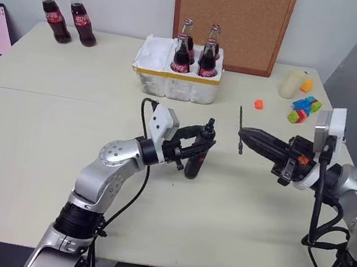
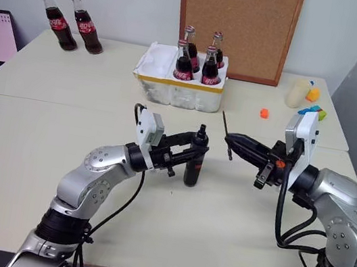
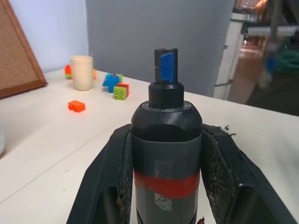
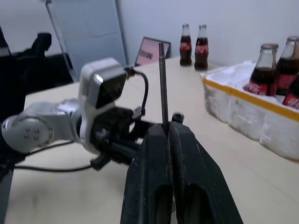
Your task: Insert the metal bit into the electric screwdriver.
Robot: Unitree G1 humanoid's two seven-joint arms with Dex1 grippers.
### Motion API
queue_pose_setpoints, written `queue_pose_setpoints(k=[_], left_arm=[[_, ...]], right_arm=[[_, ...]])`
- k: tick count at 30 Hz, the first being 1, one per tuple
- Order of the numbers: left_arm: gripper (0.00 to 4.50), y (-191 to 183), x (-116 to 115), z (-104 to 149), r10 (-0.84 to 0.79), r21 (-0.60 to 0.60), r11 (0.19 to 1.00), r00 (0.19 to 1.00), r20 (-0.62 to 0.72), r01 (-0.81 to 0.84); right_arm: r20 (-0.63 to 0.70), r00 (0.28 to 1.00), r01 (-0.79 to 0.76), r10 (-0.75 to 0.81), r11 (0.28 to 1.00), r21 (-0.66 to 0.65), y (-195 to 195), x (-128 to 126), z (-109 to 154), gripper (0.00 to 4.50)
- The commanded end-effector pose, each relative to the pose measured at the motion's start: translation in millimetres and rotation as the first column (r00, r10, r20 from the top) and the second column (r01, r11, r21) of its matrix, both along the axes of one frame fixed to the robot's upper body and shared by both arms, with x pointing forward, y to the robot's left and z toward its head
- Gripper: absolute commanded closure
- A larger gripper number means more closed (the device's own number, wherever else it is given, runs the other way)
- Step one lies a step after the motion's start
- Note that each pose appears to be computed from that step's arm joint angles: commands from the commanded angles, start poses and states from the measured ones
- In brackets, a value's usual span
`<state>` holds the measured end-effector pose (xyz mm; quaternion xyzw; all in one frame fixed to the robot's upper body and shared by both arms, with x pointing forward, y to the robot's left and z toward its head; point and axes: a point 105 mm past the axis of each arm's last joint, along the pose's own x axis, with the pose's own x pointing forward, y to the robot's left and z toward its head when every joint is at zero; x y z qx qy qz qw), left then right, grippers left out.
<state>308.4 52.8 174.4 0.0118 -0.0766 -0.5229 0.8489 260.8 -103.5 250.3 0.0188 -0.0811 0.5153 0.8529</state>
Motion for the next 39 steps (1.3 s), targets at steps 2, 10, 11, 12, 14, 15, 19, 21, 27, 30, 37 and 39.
queue_pose_setpoints(k=[2,10,11,12,14,15,19,21,27,30,37,39], left_arm=[[2.86,-3,-10,15,-0.038,0.012,0.999,0.994,0.104,0.037],[2.86,-1,-17,17,-0.054,0.005,0.999,0.993,0.1,0.054],[2.86,0,-17,18,-0.057,-0.002,0.998,0.994,0.098,0.058],[2.86,0,-17,19,-0.059,-0.006,0.998,0.994,0.096,0.06],[2.86,1,-16,23,-0.05,-0.022,0.998,0.993,0.109,0.053],[2.86,1,-15,26,-0.039,-0.037,0.998,0.992,0.118,0.043],[2.86,2,-10,32,0.014,-0.076,0.997,0.989,0.146,-0.002],[2.86,-1,-9,30,0.041,-0.087,0.996,0.986,0.164,-0.026],[2.86,1,-5,10,0.105,-0.073,0.993,0.978,0.18,-0.093],[2.86,3,-10,0,0.1,-0.062,0.994,0.982,0.16,-0.091],[2.86,10,-14,-13,0.096,-0.037,0.995,0.986,0.133,-0.092],[2.86,10,-14,-13,0.092,-0.036,0.995,0.987,0.13,-0.088]], right_arm=[[0.066,0.997,-0.03,0.026,0.997,0.07,10,-8,20,4.5],[0.065,0.994,-0.098,0.091,0.988,0.118,21,-11,23,4.5],[0.068,0.992,-0.112,0.104,0.985,0.13,21,-11,24,4.5],[0.071,0.991,-0.12,0.111,0.983,0.139,22,-12,24,4.5],[0.076,0.991,-0.122,0.112,0.982,0.141,22,-11,25,4.5],[0.085,0.99,-0.122,0.11,0.981,0.149,22,-10,26,4.5],[0.118,0.988,-0.115,0.096,0.98,0.164,23,-6,30,4.5],[0.134,0.987,-0.109,0.087,0.98,0.168,24,-4,31,4.5],[0.185,0.981,-0.099,0.064,0.978,0.183,27,0,35,4.5],[0.191,0.98,-0.1,0.063,0.977,0.189,29,2,35,4.5],[0.193,0.979,-0.11,0.069,0.971,0.21,37,9,30,4.5],[0.195,0.978,-0.118,0.075,0.968,0.22,39,11,28,4.5]])
